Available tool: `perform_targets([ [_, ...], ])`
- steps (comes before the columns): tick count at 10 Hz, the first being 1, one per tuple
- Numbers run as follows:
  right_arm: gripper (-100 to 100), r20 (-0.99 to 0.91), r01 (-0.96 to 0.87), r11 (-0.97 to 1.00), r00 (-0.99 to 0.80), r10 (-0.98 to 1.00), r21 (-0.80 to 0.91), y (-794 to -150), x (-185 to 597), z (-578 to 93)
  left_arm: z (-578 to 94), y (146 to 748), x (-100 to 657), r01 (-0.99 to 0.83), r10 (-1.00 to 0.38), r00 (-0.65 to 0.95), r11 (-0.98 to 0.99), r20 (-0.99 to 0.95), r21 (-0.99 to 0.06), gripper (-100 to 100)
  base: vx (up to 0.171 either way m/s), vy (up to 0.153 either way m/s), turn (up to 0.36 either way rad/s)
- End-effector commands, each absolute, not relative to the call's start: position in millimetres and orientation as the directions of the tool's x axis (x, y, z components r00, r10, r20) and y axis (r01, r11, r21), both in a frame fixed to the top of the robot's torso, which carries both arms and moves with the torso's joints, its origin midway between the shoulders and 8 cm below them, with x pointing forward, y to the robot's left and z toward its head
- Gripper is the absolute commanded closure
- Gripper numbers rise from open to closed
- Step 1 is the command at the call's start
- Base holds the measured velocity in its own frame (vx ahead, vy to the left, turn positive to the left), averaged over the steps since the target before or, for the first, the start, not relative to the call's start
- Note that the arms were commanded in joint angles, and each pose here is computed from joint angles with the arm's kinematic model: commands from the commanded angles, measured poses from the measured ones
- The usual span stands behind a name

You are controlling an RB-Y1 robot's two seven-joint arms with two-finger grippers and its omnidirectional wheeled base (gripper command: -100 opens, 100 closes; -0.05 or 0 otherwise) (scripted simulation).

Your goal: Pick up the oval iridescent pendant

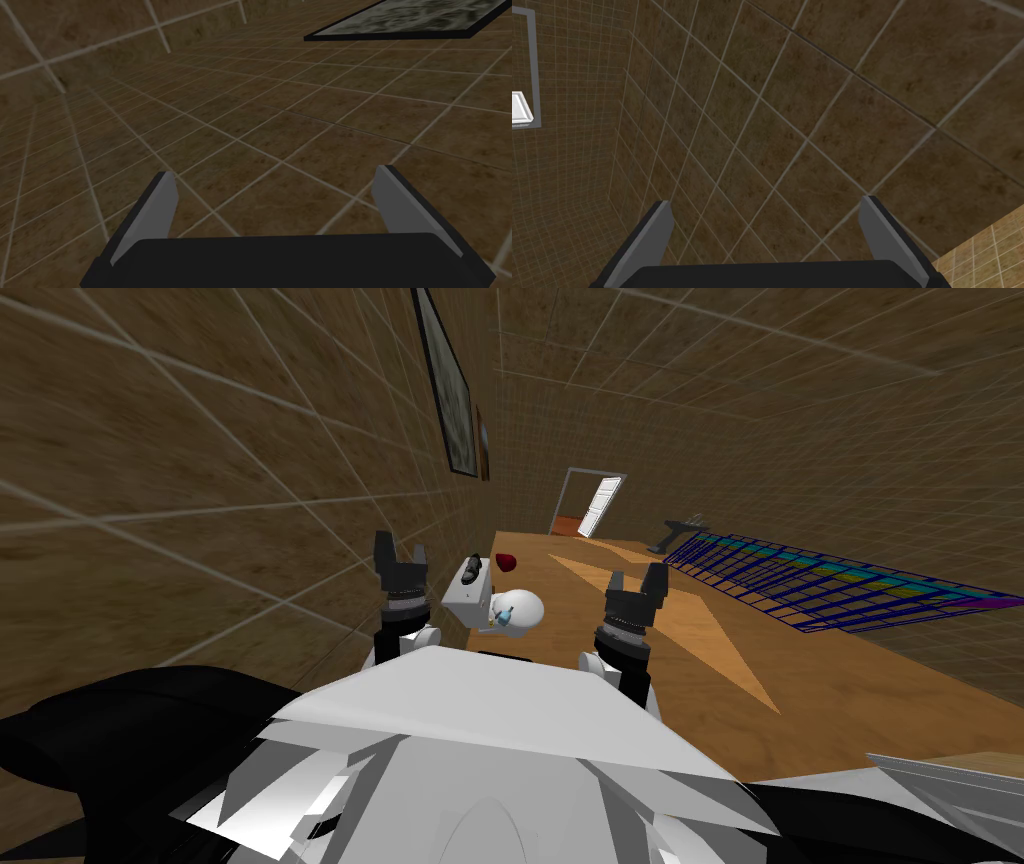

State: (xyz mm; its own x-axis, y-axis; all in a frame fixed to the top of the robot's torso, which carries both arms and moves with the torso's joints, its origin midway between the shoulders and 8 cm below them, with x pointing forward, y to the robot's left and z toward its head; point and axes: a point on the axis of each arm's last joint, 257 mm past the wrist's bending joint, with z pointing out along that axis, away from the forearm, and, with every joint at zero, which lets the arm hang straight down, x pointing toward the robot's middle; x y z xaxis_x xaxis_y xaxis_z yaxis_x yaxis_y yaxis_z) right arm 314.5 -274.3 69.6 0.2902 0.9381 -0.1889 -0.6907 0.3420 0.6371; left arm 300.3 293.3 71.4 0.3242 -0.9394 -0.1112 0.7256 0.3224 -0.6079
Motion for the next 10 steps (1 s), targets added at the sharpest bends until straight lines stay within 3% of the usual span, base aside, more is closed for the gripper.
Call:
perform_targets([
  [1,0,-0.189,-0.691,0.342,0.29,0.938,0.637,-274,315,70,68,289,304,0.719,-0.937,0.316,0.341,-0.151,-0.606,-100,0.0,0.0,0.0],
  [10,0,-0.189,-0.691,0.342,0.29,0.938,0.637,-274,315,70,12,287,346,0.581,-0.816,0.361,0.575,-0.451,-0.576,-100,0.014,-0.021,0.024],
])
